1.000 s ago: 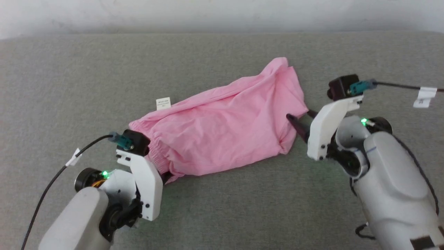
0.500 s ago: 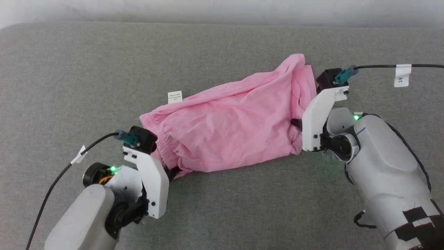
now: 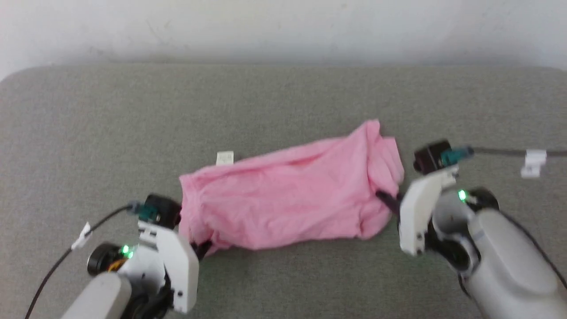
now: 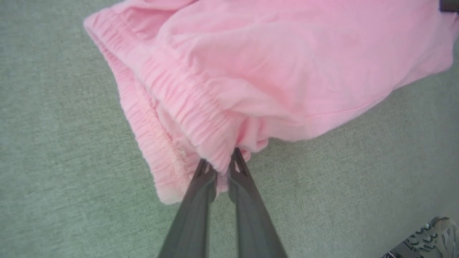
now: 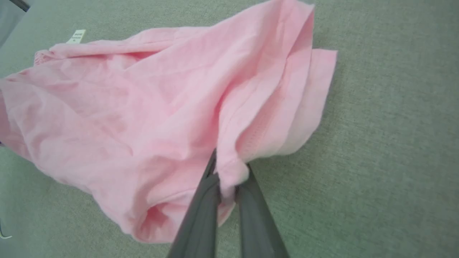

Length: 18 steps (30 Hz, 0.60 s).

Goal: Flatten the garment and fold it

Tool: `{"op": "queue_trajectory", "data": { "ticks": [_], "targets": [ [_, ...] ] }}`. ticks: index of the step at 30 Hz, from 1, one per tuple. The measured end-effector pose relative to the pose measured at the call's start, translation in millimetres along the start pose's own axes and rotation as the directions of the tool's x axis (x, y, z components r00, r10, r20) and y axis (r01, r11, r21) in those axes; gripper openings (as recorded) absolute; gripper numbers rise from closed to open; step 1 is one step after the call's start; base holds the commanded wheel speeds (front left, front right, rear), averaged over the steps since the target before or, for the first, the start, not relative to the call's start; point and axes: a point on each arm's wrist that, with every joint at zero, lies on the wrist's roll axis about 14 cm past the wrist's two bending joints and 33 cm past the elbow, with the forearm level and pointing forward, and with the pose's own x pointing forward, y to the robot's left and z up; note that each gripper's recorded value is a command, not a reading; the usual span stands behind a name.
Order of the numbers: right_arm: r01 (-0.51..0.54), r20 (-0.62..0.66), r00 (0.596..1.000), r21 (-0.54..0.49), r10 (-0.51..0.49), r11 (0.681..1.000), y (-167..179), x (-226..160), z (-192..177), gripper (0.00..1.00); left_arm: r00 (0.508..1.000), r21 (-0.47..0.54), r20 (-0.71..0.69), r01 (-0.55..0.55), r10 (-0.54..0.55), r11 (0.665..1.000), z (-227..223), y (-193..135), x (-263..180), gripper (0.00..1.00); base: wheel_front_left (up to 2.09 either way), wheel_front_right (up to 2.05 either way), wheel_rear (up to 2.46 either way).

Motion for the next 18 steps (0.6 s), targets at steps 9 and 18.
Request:
{"op": "queue_trajectory", "data": {
  "ticks": [9,18],
  "targets": [
    [0.054,-0.056,0.997,0.11,-0.048,0.993,7.0,-74.1,-91.4,0.0,0.997,-0.035,-0.079,0.021,-0.023,0.999,-52.4,-24.9,-23.7,0.0,0.0,0.0,0.0],
    [0.134,0.063,0.987,0.188,-0.148,0.973,10.5,-101.1,-98.7,1.0,0.998,-0.151,-0.046,0.038,-0.046,0.988,-59.3,-42.0,-23.4,1.0,0.0,0.0,0.0]
  ]
}}
